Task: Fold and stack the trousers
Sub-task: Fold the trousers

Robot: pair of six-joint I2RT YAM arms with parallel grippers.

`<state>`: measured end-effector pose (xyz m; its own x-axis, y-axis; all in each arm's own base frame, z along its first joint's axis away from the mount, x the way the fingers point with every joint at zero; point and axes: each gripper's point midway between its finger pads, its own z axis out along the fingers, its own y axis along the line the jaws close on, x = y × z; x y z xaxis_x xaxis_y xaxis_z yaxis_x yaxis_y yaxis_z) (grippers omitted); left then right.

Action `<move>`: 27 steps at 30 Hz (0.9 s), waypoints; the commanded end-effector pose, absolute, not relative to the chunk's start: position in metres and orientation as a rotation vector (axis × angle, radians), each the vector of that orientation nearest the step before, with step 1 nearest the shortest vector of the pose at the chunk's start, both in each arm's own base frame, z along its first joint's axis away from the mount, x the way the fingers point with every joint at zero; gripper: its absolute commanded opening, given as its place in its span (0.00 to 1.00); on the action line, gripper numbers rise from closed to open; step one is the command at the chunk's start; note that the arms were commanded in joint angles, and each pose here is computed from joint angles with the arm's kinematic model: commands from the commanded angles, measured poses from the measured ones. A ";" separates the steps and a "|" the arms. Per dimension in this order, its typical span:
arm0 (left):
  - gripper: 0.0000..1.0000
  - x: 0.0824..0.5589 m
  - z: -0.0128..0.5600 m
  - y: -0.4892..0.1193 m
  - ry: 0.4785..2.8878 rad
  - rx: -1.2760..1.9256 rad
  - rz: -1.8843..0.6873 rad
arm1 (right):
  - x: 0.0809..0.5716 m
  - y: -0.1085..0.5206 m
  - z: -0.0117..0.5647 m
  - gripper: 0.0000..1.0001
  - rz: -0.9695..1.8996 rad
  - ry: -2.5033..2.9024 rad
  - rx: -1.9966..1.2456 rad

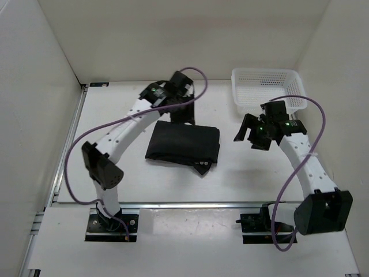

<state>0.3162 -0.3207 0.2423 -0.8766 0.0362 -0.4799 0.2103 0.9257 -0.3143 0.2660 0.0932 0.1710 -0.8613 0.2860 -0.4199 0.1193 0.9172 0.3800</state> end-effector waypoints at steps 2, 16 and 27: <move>0.52 0.321 0.270 -0.264 2.520 0.072 -0.447 | 0.294 0.146 0.162 0.83 0.868 2.603 0.194; 0.83 0.313 0.146 -0.157 2.761 -0.197 -0.261 | 0.300 0.214 0.088 0.56 0.931 2.797 0.081; 0.75 0.317 0.136 -0.150 2.778 -0.204 -0.302 | 0.294 0.231 0.091 0.00 0.830 2.814 0.002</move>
